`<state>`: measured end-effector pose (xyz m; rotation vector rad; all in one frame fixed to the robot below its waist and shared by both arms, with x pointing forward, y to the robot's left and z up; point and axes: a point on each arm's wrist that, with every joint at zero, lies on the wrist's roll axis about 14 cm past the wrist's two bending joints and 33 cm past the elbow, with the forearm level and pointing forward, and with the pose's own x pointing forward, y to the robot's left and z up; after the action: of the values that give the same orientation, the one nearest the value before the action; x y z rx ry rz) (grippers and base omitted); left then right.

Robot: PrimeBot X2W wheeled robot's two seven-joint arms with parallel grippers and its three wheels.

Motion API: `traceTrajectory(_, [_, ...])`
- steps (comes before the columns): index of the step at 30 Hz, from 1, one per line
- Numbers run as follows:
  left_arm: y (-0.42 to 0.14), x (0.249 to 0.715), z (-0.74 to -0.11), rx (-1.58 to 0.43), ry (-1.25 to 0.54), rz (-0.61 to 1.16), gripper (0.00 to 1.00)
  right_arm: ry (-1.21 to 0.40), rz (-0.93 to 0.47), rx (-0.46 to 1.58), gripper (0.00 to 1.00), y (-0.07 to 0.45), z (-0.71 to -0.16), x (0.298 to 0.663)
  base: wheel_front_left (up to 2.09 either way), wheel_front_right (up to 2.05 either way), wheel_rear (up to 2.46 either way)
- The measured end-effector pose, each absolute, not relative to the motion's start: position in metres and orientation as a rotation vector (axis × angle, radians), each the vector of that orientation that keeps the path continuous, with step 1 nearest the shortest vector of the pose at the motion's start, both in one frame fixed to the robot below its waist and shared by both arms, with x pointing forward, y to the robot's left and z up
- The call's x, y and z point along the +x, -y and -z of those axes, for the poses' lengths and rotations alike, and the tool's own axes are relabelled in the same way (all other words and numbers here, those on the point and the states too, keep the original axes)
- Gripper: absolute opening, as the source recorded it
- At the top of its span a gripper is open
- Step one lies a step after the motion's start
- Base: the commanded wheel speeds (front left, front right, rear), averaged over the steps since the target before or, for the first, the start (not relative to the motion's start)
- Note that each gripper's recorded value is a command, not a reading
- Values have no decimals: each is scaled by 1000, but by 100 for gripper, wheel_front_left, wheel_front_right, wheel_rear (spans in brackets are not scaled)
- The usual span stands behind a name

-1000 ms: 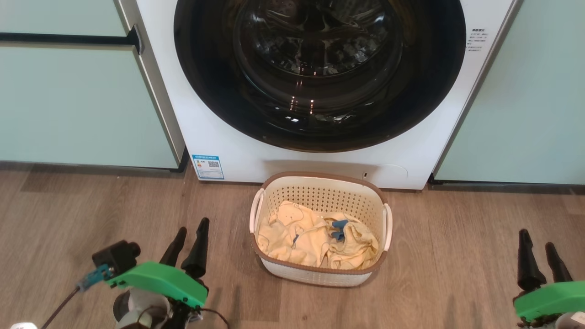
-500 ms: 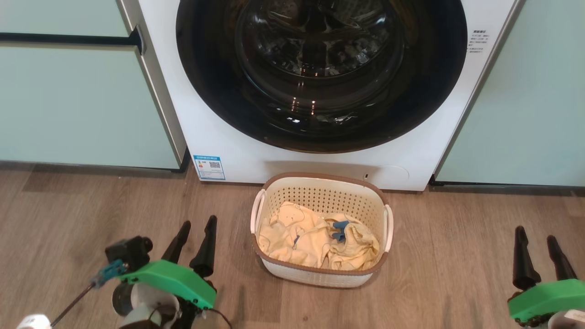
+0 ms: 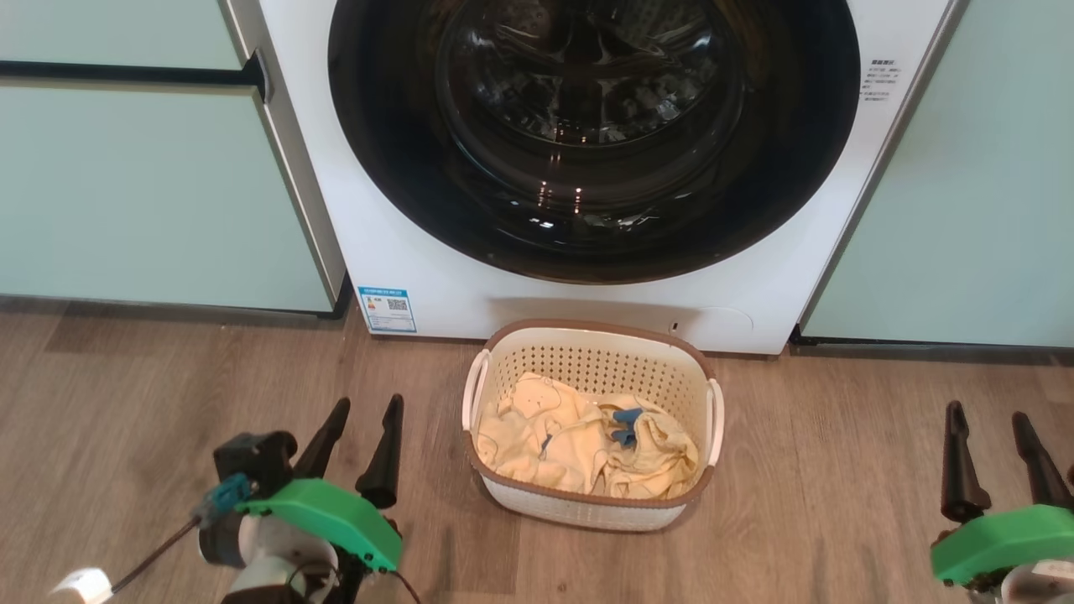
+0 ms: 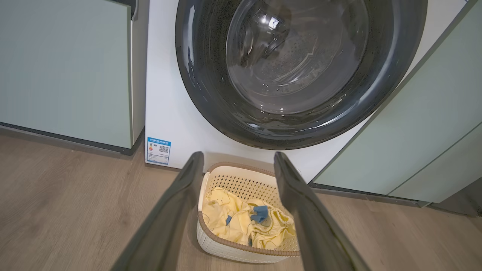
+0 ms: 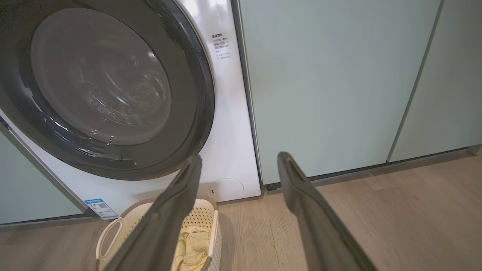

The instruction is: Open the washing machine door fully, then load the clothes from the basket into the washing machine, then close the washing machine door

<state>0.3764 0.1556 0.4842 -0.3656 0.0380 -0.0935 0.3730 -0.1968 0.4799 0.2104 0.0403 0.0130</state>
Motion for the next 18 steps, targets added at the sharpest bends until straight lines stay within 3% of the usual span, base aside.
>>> traceTrajectory(18, [-151,378,-491,-182,8,133,100,8,-34,32,100,195,-489,374,0,0,0])
